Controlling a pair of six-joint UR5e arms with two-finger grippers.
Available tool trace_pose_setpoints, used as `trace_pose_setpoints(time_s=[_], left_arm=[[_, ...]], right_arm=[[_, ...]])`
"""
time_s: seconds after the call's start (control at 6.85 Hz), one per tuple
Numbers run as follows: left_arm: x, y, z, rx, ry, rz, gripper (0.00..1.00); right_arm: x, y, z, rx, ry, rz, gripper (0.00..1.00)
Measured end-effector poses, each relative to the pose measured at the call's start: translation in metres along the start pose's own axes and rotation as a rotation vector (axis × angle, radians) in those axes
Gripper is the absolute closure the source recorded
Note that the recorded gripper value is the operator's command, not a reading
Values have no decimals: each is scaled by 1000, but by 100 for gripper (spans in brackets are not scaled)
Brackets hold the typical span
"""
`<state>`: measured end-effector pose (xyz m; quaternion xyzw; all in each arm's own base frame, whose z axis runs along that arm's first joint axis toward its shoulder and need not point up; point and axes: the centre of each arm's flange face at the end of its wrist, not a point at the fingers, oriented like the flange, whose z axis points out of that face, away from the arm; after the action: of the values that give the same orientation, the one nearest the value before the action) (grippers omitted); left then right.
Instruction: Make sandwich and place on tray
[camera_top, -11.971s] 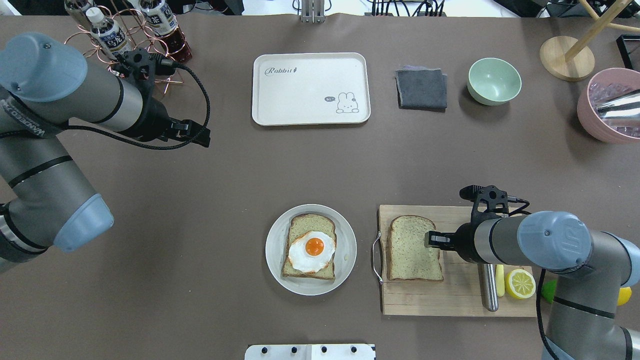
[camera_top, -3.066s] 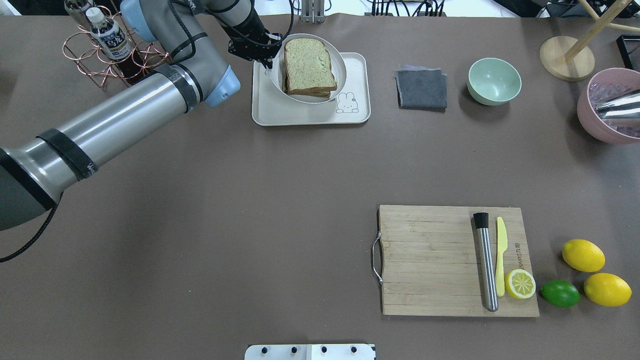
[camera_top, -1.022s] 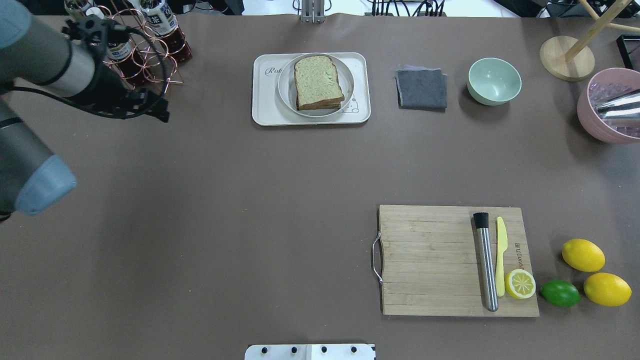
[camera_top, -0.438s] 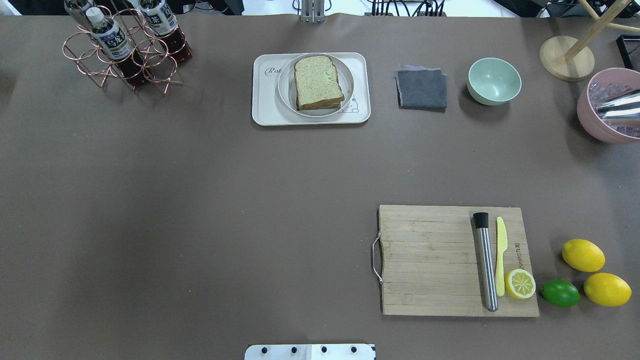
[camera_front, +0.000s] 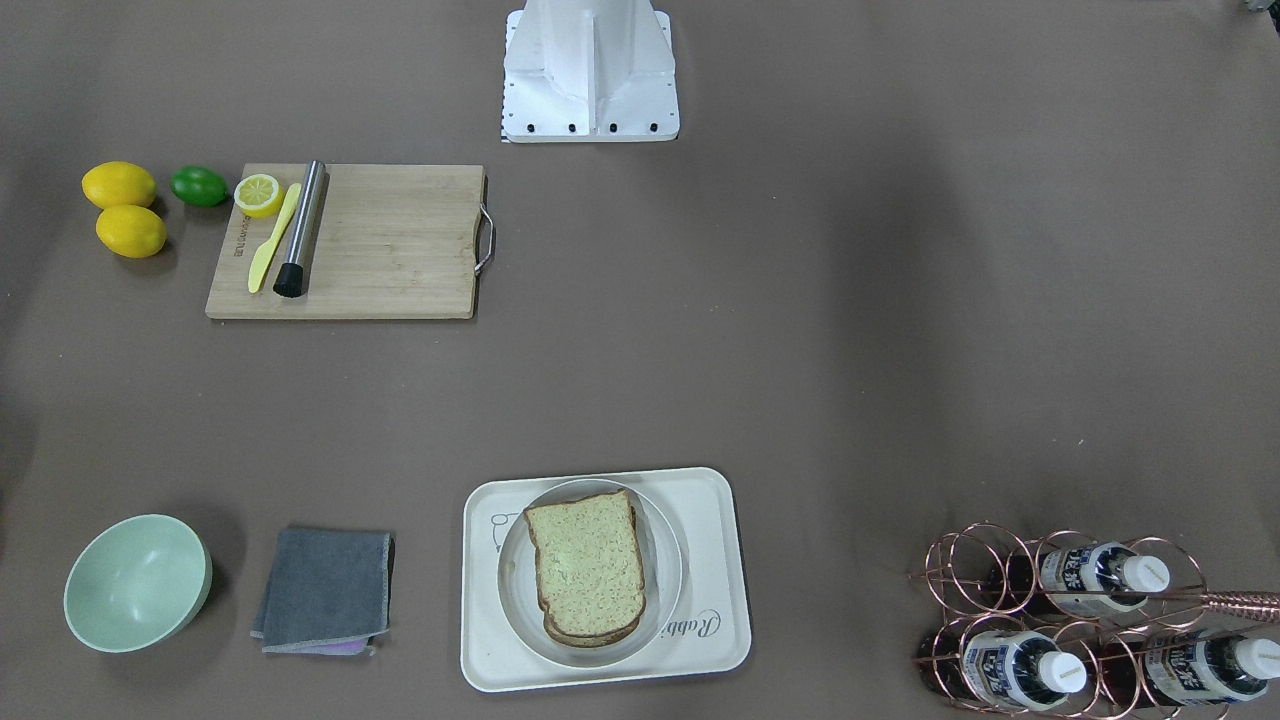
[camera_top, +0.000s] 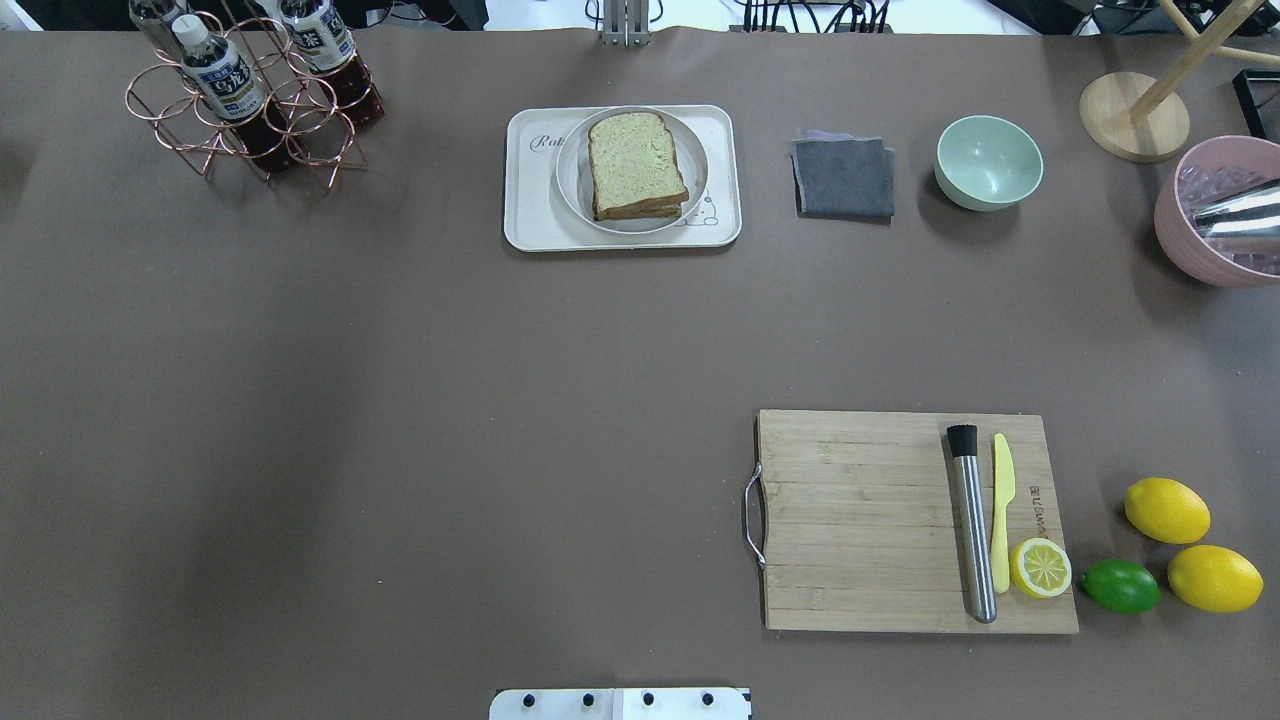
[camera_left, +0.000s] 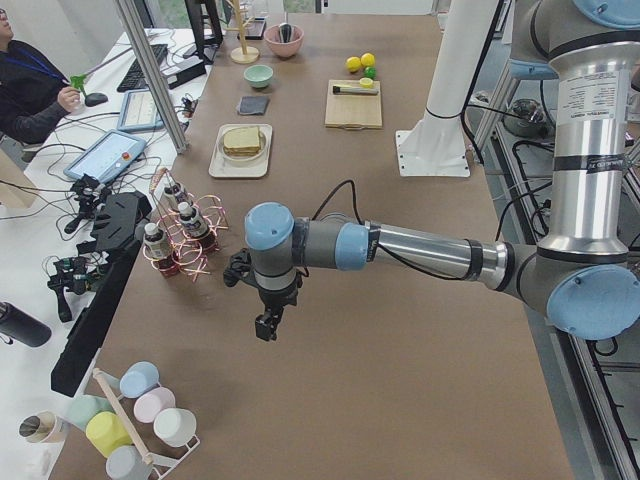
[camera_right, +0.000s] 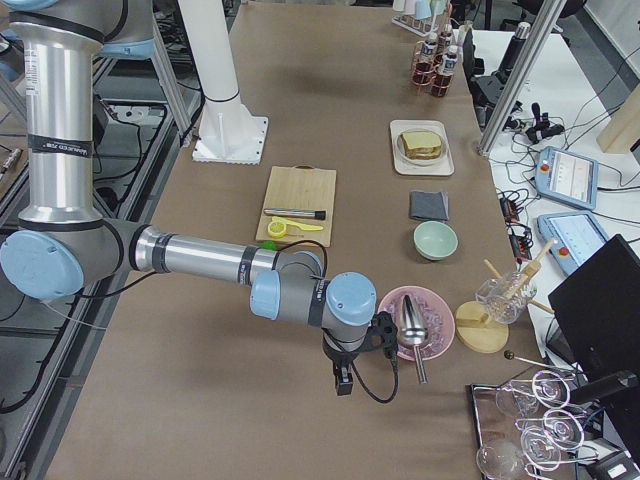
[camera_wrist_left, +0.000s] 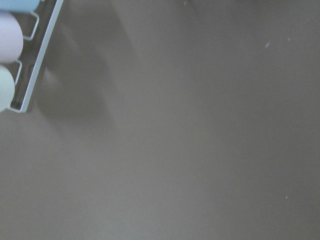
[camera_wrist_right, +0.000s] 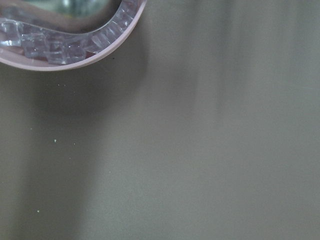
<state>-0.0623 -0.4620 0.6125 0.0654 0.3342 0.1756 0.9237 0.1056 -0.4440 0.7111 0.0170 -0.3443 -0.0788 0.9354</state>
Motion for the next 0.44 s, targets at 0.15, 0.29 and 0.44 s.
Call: trace_pose_setpoints(time_s=[0.15, 0.29, 0.44], left_arm=[[-8, 16, 13, -26, 10, -22, 2], [-13, 24, 21, -44, 19, -38, 2], [-15, 27, 25, -53, 22, -46, 2]], right_arm=[[1, 1, 2, -3, -2, 3, 0], [2, 3, 3, -6, -3, 6, 0], [2, 5, 5, -8, -4, 9, 0]])
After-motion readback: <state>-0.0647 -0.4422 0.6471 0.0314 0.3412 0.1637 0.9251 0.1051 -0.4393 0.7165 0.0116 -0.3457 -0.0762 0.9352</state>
